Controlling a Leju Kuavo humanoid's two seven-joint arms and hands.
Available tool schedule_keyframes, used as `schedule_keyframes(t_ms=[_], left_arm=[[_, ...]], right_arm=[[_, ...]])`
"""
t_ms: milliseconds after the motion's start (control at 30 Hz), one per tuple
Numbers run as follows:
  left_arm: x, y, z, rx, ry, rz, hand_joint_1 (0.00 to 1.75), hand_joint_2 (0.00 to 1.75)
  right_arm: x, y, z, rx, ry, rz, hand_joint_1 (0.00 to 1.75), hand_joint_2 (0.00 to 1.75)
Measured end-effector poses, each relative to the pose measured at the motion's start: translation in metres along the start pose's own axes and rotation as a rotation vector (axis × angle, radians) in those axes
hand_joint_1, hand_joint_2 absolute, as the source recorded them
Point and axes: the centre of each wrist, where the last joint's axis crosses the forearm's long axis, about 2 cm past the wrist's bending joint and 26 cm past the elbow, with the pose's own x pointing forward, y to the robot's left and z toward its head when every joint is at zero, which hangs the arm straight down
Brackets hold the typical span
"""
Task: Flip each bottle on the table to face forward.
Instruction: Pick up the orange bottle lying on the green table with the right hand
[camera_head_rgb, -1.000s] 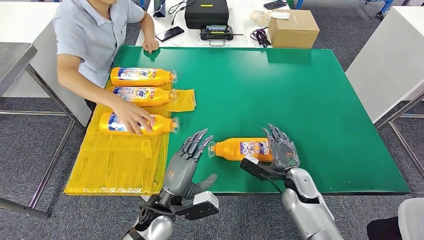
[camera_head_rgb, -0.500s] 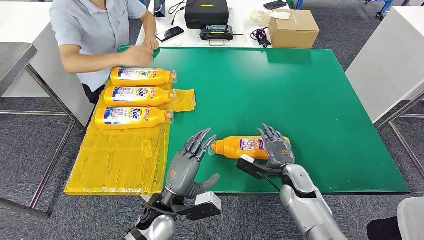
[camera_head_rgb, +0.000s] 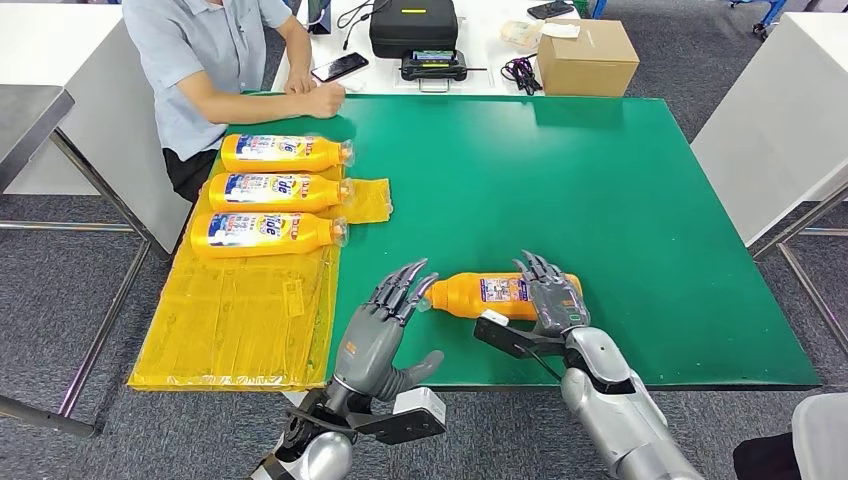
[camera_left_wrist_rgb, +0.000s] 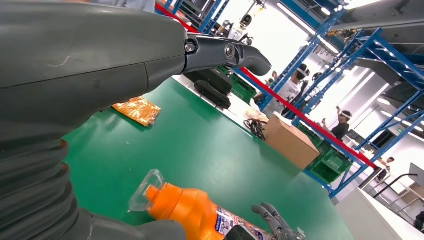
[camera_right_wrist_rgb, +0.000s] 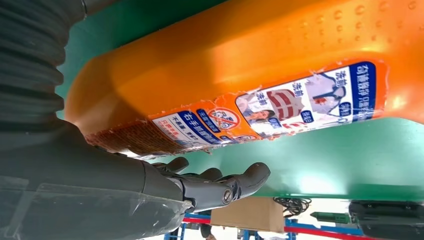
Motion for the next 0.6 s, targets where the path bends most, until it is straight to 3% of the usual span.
schedule_keyframes(t_ms=[600], left_arm=[[-0.002, -0.001, -0.002, -0.014, 0.002, 0.012, 0.00, 1.75]], right_arm=[[-0.020, -0.025, -0.016, 0.137, 0.070, -0.052, 0.00, 1.75]])
